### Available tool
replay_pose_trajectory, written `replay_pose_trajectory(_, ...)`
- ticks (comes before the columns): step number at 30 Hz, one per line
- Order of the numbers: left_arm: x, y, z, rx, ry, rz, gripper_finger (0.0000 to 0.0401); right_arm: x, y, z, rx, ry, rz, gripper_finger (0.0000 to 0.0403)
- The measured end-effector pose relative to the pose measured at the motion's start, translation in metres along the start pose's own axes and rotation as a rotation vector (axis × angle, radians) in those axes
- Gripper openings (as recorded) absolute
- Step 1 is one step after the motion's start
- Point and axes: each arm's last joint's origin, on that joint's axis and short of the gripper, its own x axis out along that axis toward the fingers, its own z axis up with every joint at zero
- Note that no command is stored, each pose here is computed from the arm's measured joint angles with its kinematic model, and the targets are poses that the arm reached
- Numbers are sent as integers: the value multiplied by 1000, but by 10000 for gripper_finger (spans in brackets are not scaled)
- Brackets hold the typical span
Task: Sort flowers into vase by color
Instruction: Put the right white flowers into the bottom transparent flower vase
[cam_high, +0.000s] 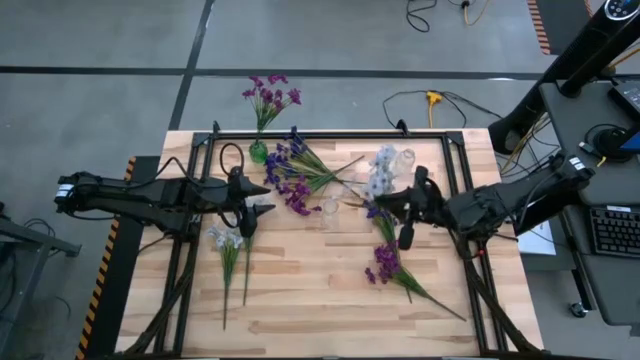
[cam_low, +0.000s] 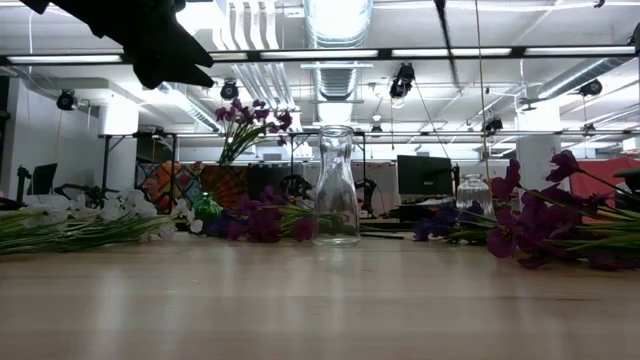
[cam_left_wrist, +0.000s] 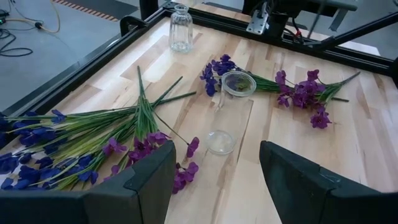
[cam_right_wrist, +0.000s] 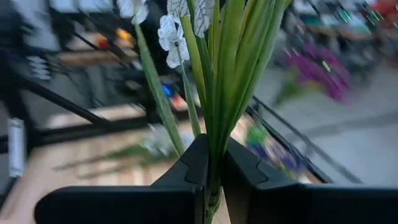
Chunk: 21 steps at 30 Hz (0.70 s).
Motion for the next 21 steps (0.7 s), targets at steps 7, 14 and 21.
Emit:
replay_pose_trajectory(7,0,0,0,0,1,0,216,16,-3,-14,-45,-187,96,22)
replay_pose_trajectory(14,0,0,0,0,1,0,216,37,-13,-27,-32,-309,190,22)
replay_pose_trajectory(21,0,0,0,1,1,0,216,63,-16,-39,-59,-323,186,22)
